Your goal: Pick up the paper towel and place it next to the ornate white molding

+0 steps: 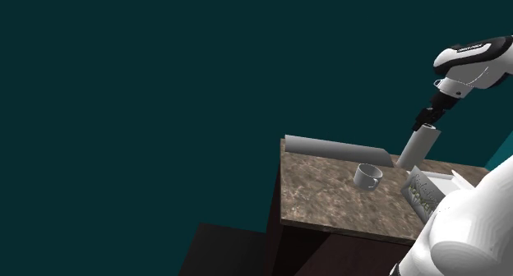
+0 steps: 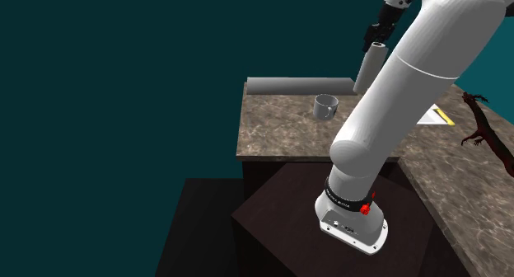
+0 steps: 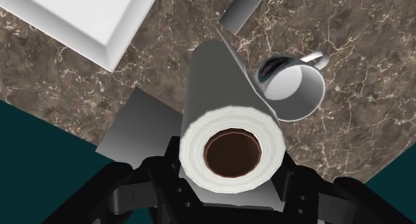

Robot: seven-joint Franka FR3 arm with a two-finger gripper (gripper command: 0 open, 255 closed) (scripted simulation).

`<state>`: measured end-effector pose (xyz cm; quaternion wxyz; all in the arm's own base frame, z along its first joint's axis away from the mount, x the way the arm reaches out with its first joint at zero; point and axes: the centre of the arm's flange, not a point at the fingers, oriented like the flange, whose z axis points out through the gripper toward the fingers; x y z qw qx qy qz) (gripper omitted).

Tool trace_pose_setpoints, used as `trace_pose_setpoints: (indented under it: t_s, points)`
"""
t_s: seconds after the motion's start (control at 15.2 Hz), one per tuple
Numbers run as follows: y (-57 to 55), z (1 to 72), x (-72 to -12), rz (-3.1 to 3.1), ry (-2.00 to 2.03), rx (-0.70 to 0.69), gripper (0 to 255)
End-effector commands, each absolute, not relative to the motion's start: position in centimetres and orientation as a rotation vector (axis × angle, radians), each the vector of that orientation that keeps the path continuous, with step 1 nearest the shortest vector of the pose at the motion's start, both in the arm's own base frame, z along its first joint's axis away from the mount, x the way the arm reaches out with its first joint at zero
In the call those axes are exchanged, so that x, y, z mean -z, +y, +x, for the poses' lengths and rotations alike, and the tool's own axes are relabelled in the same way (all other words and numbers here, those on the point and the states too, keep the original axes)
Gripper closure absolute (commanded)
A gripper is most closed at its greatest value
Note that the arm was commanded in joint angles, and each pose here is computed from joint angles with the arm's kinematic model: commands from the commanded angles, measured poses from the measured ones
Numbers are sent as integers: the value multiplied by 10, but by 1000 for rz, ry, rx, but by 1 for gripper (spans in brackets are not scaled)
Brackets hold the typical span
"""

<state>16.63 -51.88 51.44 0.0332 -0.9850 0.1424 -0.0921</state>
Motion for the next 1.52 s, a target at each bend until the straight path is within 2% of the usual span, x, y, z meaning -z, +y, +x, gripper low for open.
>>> trace_pose_setpoints:
  t_s: [0.0, 1.06, 1.45]
  points:
    - [-520, 166, -503, -3031, 438, 284, 255]
    - [-520, 166, -419, -3031, 438, 284, 255]
    - [-520, 166, -419, -3031, 438, 284, 255]
